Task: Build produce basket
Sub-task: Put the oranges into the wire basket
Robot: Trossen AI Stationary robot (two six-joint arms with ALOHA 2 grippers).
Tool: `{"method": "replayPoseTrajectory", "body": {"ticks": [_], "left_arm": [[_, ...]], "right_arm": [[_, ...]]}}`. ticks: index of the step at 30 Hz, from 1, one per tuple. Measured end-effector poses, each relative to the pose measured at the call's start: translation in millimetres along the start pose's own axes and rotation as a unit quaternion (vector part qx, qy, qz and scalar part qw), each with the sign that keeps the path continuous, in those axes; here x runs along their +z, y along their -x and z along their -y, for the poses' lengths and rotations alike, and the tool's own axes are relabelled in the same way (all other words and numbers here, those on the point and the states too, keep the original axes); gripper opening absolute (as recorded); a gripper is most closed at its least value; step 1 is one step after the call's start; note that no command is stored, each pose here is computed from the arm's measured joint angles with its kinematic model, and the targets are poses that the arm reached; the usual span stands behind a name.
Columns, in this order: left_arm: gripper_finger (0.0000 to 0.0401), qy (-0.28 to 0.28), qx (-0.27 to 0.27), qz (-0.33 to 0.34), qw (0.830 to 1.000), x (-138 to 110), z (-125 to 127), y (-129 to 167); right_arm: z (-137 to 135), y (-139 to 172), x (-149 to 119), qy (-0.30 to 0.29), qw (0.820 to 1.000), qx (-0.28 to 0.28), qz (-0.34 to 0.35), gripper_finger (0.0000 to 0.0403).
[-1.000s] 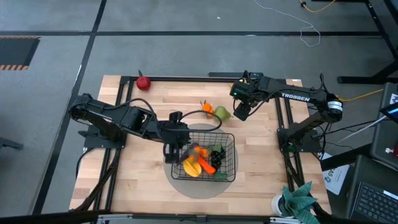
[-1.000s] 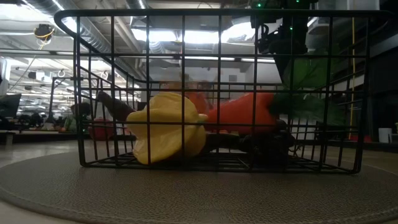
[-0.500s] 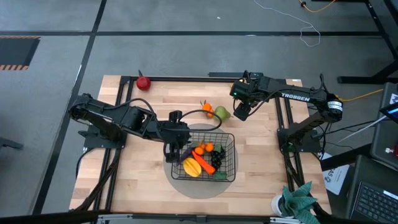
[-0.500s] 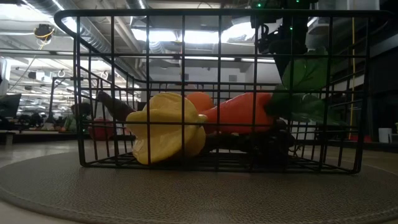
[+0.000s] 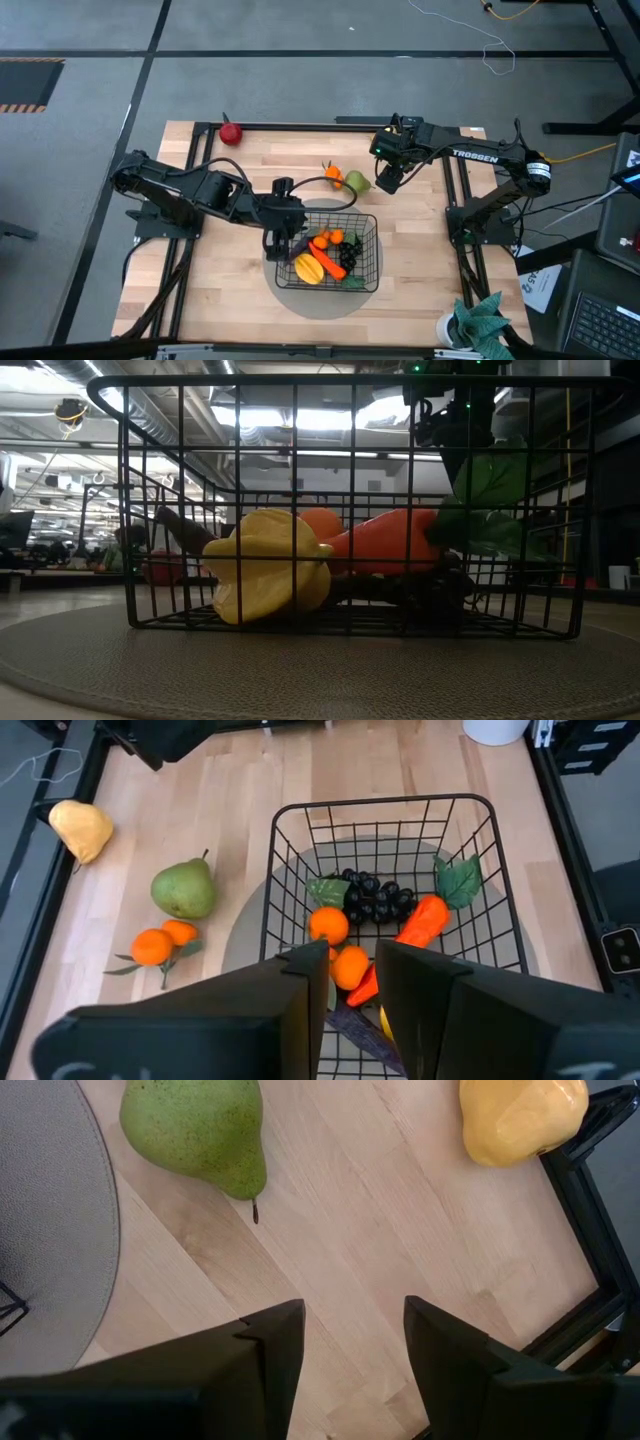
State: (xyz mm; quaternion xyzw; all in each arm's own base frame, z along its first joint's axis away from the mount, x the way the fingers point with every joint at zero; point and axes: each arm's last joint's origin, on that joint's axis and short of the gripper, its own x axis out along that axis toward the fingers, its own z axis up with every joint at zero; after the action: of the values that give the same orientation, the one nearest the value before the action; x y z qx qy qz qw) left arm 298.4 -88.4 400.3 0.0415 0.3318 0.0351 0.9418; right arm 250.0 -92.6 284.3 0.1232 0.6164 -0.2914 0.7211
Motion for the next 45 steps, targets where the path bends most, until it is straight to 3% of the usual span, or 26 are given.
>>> {"method": "replayPoseTrajectory", "body": {"ticks": [9,15,19,45], "left_arm": [[0.0073,-0.007,0.001,-0.001,1.000,0,0,0],[0.0073,-0.053,0.014,-0.002,0.998,0,-4,-1],[0.0073,-0.050,0.019,-0.004,0.999,0,-8,-2],[0.0073,-0.039,0.023,-0.036,0.998,-5,-12,-3]], "right_arm": [[-1,0,6,-0.009,1.000,0.007,0.028,0.0161],[-3,1,12,-0.017,0.998,0.016,0.059,0.0161],[-3,1,13,-0.044,0.997,0.019,0.063,0.0161],[-5,2,21,-0.052,0.993,0.026,0.106,0.0161]]}}
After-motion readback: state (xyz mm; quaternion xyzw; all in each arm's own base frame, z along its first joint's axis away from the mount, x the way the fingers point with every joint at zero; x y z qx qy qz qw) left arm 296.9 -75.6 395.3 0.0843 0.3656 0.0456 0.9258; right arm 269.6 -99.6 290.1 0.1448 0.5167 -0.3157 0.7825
